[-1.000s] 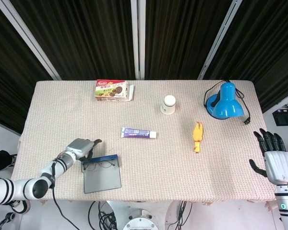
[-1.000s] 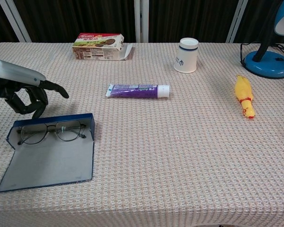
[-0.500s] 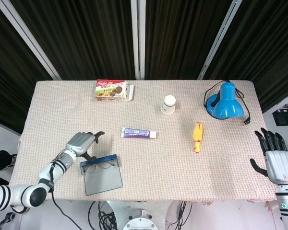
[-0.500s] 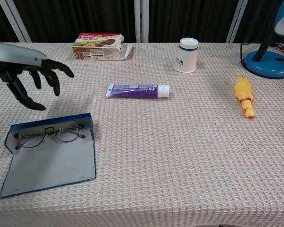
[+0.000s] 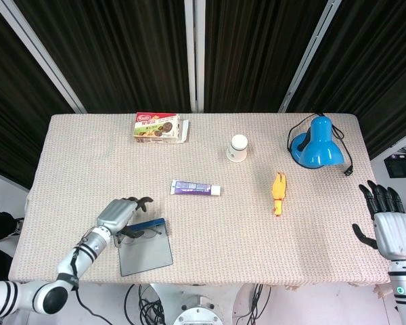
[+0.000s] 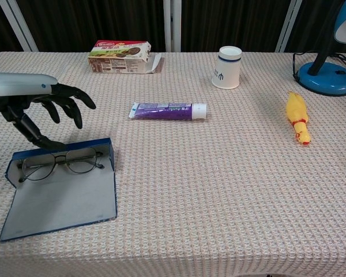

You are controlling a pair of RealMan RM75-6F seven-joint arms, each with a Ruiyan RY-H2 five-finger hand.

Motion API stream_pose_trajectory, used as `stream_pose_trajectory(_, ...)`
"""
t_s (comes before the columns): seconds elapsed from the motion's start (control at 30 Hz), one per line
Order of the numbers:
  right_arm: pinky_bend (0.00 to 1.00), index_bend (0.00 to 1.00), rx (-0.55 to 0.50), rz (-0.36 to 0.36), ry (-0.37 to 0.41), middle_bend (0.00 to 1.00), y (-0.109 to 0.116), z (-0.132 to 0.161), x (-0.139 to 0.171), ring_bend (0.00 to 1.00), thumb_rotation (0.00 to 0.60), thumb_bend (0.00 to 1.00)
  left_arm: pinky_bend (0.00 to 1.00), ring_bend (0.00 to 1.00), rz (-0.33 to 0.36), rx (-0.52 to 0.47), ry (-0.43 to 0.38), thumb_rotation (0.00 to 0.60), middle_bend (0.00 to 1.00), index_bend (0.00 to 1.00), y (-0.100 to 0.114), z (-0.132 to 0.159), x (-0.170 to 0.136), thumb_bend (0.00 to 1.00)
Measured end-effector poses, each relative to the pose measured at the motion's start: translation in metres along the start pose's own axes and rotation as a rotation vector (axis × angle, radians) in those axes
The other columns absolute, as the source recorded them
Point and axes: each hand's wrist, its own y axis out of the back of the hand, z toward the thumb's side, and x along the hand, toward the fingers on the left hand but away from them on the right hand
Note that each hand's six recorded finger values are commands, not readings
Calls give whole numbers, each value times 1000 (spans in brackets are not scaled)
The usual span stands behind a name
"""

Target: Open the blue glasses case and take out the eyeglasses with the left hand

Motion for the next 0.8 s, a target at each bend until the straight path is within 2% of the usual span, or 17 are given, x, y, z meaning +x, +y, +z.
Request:
stream_pose_trajectory(0.37,0,0,-1,18,5,0,-6,1,-2,0,600,239,281,204,30,-21,-6,600,335,186,-19,8,0,220)
stream_pose_trajectory(0.8,0,0,0,19,-2,0,-6,-1,-2,0,600,238,281,213,34,-29,5,600,405,186,-23,1,10,241)
